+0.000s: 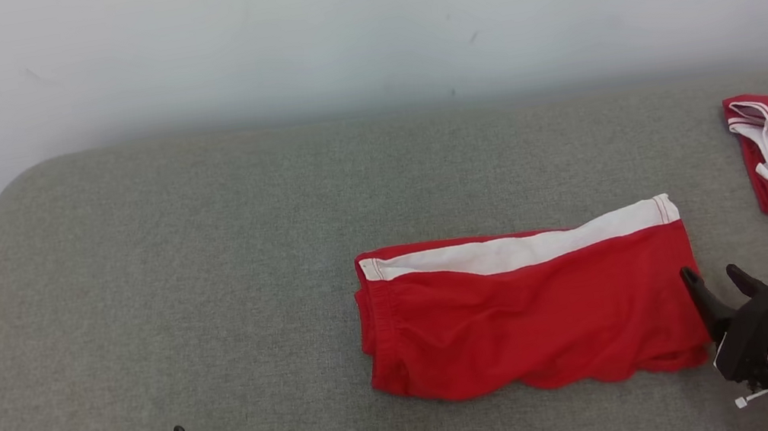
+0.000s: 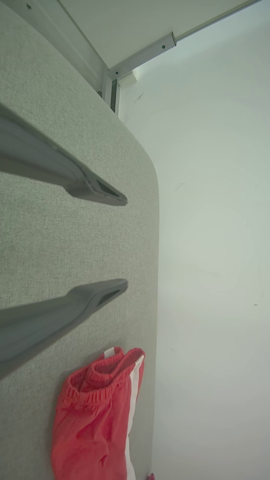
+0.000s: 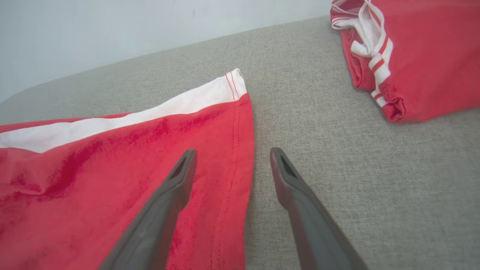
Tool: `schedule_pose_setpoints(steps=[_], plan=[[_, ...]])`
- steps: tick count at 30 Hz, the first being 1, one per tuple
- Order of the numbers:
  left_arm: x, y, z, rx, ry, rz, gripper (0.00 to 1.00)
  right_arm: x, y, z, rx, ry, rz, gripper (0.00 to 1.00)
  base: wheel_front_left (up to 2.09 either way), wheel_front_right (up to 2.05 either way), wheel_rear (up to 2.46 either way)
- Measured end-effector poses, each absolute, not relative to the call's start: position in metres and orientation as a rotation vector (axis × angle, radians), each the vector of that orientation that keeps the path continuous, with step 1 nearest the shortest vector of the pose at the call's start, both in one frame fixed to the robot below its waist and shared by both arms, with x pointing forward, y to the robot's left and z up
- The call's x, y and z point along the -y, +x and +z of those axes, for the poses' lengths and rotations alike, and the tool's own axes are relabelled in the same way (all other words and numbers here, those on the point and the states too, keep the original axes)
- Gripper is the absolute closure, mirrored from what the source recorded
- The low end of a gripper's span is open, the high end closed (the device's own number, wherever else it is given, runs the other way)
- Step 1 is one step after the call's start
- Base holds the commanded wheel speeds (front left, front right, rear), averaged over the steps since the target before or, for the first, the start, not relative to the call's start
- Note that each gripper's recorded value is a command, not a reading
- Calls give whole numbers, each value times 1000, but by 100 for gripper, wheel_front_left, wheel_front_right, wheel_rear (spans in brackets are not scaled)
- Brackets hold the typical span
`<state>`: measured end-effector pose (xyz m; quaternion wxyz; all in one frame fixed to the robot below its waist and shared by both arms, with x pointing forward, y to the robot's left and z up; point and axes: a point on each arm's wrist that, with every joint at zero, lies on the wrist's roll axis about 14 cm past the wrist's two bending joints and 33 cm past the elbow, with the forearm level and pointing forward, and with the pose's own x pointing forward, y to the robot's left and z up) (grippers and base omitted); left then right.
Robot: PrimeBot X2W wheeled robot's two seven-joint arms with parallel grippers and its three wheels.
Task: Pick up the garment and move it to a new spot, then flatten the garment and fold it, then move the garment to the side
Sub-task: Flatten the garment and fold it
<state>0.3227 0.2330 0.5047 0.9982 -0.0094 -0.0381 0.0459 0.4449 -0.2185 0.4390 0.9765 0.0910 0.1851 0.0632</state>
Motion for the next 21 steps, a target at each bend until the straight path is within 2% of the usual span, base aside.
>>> schedule_pose_setpoints(steps=[12, 13, 14, 15, 21], plan=[[-237, 329, 500, 59, -15, 106, 0, 203, 455, 393, -572, 138, 111, 0, 0, 0, 0], [-237, 329, 500, 58, -15, 108, 0, 200, 455, 391, -582, 134, 117, 19, 0, 0, 0], [-237, 328, 500, 59, -15, 110, 0, 198, 454, 391, -588, 129, 123, 87, 0, 0, 0], [-237, 328, 500, 59, -15, 110, 0, 198, 454, 391, -588, 129, 123, 100, 0, 0, 0], [-238, 325, 502, 66, -14, 112, 0, 199, 451, 396, -582, 134, 122, 100, 0, 0, 0]])
